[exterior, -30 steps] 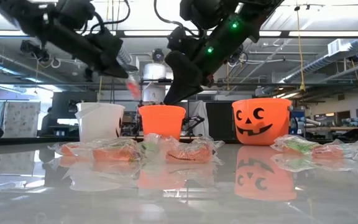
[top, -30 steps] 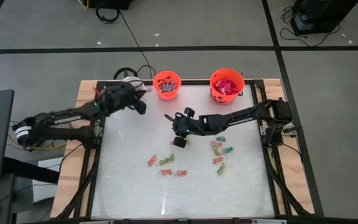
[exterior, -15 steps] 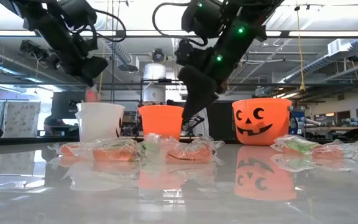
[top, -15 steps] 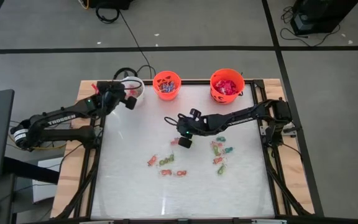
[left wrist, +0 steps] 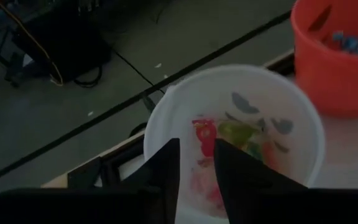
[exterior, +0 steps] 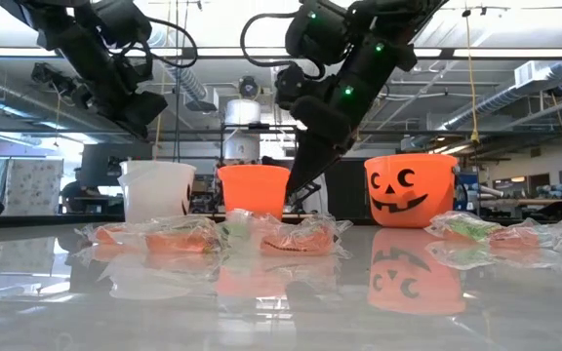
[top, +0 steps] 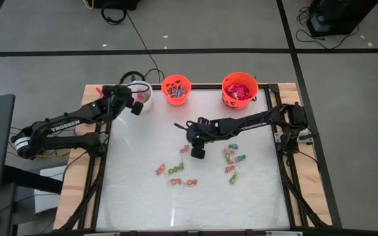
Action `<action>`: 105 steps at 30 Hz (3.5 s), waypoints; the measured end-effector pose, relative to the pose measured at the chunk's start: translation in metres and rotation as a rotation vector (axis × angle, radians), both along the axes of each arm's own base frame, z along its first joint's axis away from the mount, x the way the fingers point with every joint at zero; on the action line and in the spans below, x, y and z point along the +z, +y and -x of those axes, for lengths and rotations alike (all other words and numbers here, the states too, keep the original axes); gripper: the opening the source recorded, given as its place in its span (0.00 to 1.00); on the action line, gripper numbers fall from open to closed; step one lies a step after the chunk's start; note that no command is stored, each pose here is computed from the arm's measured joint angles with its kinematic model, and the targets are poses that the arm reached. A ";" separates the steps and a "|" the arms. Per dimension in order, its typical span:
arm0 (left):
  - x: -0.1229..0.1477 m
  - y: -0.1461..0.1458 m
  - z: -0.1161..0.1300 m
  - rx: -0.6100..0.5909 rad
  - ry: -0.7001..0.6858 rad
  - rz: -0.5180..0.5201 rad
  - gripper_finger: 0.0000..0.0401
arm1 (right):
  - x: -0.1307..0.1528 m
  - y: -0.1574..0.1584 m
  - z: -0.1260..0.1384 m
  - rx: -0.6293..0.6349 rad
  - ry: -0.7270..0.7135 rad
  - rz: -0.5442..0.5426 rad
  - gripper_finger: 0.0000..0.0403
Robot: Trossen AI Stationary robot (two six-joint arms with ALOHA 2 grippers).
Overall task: Sort candy by brand, put in halloween buckets
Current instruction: Put the orange gummy into the white bucket
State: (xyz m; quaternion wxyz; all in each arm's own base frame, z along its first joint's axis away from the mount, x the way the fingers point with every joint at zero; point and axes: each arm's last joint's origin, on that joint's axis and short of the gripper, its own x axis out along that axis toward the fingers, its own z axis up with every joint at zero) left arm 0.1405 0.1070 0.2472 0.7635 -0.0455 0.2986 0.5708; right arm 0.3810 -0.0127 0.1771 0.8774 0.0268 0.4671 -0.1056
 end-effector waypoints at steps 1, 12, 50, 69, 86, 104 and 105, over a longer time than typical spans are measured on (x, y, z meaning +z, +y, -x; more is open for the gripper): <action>-0.001 0.000 0.000 -0.007 0.022 0.005 0.27 | 0.000 0.001 0.000 0.015 0.001 -0.014 0.35; -0.010 -0.002 0.003 -0.024 0.115 0.070 0.27 | 0.000 -0.003 -0.001 0.132 0.007 0.022 0.34; -0.018 -0.017 -0.019 -0.174 0.173 0.251 0.04 | -0.002 -0.009 0.003 -0.062 0.024 -0.095 0.33; -0.012 -0.041 -0.055 -0.696 -0.130 0.501 0.04 | -0.001 0.003 0.003 -0.095 0.019 0.022 0.33; -0.078 -0.147 -0.091 -1.110 -0.051 0.761 0.07 | -0.025 -0.020 0.017 -0.172 0.041 0.032 0.33; -0.123 -0.153 -0.108 -1.003 0.087 0.736 0.39 | -0.024 -0.022 0.014 -0.146 0.012 0.050 0.33; -0.123 -0.152 -0.107 -0.991 0.097 0.719 0.35 | -0.024 -0.022 0.014 -0.146 0.012 0.050 0.33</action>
